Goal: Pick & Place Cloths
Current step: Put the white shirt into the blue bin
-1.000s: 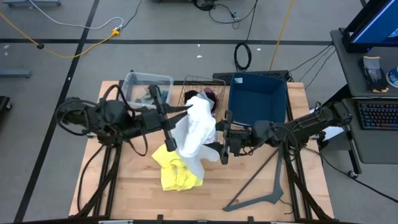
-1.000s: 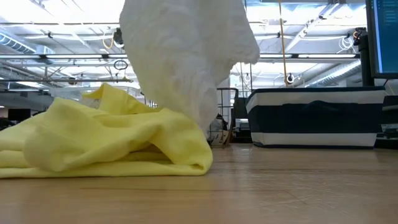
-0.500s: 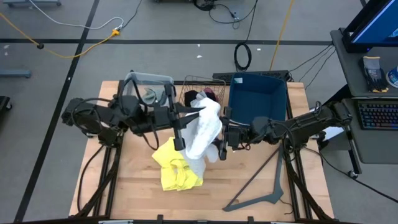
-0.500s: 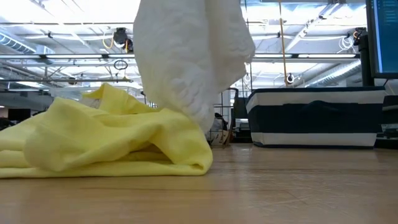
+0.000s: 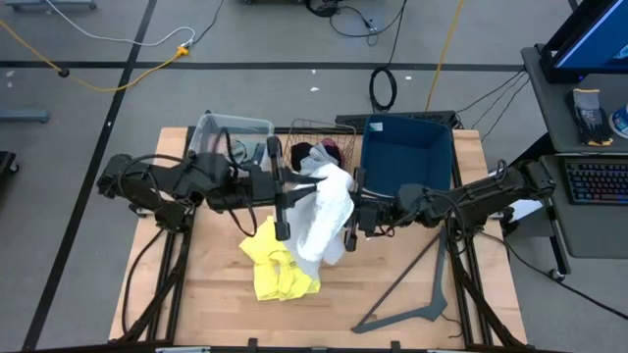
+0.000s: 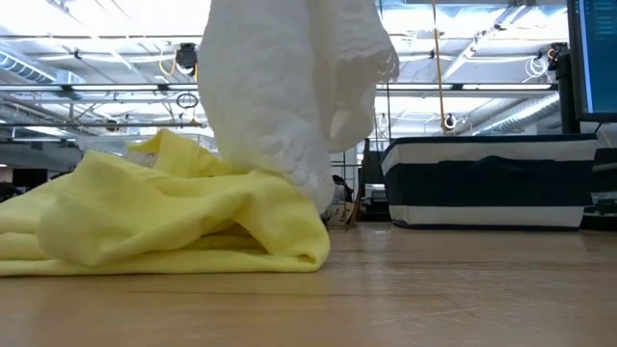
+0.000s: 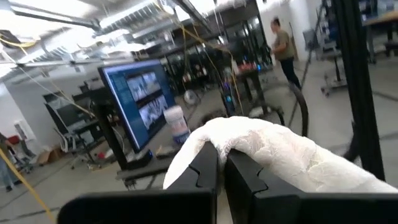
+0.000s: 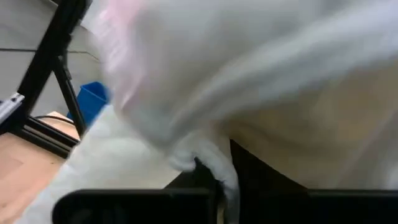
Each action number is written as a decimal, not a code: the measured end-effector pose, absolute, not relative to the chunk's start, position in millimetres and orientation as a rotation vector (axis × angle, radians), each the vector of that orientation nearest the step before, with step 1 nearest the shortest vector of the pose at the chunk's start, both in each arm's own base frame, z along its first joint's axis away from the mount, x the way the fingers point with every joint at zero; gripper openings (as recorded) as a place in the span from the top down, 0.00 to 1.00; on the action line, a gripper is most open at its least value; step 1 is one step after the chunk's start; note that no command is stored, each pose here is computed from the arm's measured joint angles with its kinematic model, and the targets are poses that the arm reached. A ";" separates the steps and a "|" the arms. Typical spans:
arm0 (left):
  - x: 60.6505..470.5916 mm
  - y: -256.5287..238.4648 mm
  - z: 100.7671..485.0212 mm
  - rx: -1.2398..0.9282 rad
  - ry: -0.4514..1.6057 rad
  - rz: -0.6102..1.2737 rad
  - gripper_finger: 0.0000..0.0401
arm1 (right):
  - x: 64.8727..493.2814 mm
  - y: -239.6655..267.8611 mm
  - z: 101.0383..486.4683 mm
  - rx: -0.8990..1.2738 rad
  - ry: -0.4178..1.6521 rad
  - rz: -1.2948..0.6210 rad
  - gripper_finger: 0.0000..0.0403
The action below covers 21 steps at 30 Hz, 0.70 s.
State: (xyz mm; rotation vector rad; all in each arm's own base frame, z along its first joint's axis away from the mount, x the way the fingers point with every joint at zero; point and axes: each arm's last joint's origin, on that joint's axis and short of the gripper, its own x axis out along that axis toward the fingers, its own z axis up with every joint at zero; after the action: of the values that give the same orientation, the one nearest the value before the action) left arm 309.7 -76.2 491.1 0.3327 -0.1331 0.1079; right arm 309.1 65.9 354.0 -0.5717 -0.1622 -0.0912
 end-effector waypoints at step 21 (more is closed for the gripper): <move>292.3 -78.7 421.9 0.232 0.579 0.058 0.81 | 285.7 50.4 388.7 -0.806 -0.170 -0.607 1.00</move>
State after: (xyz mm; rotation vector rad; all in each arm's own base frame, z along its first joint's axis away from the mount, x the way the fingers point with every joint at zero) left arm 292.3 -78.7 421.9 0.2318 0.5787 0.0579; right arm 285.7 50.4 388.7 -0.8056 -0.1703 -0.6071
